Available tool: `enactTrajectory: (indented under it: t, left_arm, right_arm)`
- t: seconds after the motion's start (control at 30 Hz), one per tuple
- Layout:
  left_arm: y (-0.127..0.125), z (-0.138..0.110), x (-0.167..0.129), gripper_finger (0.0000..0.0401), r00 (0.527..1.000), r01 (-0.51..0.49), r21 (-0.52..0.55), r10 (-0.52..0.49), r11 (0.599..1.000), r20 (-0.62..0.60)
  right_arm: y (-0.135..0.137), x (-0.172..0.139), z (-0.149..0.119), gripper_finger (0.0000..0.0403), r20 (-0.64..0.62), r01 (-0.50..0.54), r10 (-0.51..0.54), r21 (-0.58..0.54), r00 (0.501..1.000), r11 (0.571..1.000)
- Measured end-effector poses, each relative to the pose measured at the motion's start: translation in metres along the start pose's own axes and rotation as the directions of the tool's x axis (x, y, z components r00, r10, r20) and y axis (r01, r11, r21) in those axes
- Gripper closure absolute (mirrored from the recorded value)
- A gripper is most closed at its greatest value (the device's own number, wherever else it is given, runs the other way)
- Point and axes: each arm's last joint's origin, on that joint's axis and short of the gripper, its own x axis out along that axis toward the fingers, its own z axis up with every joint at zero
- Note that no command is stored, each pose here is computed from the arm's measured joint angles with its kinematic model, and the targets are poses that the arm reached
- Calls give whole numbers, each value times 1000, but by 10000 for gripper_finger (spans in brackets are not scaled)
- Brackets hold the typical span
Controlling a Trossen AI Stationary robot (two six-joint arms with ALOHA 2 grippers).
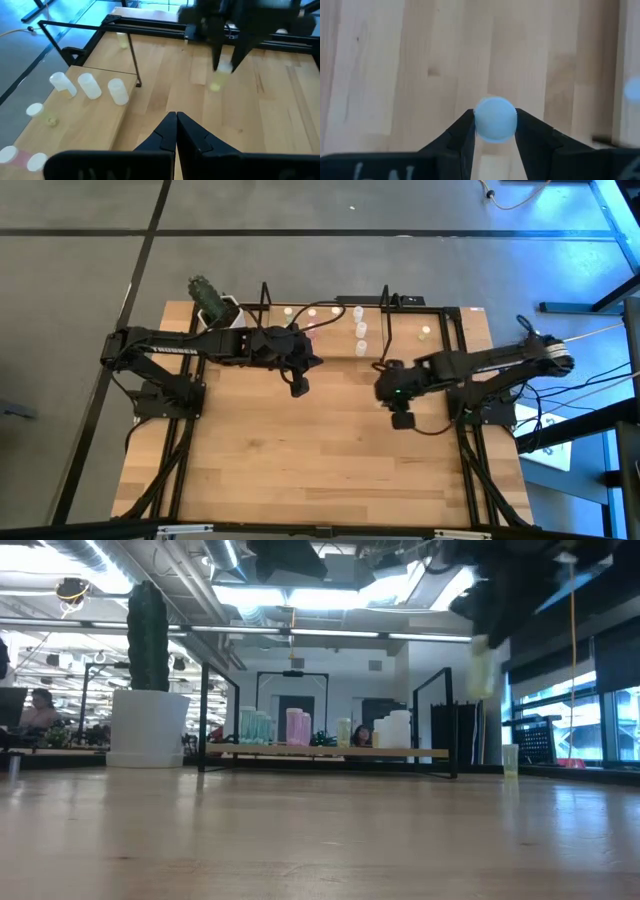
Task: Pick and place medicine bottles onto shelf by color
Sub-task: Put the bottom yellow pill bottle on the shelf aligned with the other yellow pill bottle
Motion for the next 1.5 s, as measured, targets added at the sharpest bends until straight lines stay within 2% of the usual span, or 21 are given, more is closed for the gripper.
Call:
enactTrajectory:
  t: [0.23,0.33,0.53,0.63,1.1,1.27,1.37,1.5]
  left_arm:
    - [-11,-2,-2,401,1000,30,20,-30,999,-5]
    - [-17,-3,-3,401,999,47,31,-46,998,-9]
    - [-30,-10,-7,401,995,82,62,-78,995,-64]
    - [-37,-12,-8,401,993,99,64,-94,993,-77]
    - [-48,-15,-13,401,988,127,43,-123,991,-93]
    - [-46,-21,-14,401,989,59,-33,-63,998,-137]
    - [-46,-24,-14,401,987,11,-37,-17,999,-157]
    - [-46,-24,-14,401,988,5,-33,-10,999,-156]
  right_arm:
    - [-12,36,44,281,-53,4,-10,-125,999,992]
    - [-16,52,56,281,-81,-64,50,-182,996,981]
    - [-22,81,68,282,-56,-198,190,-269,980,943]
    - [-29,88,71,282,-30,-213,212,-270,977,939]
    - [-52,126,68,280,-85,-200,185,-237,979,951]
    - [-52,130,68,280,-90,-192,175,-237,980,952]
    - [-52,131,67,280,-95,-184,166,-237,982,954]
    - [-52,131,68,280,-92,-182,165,-237,982,954]
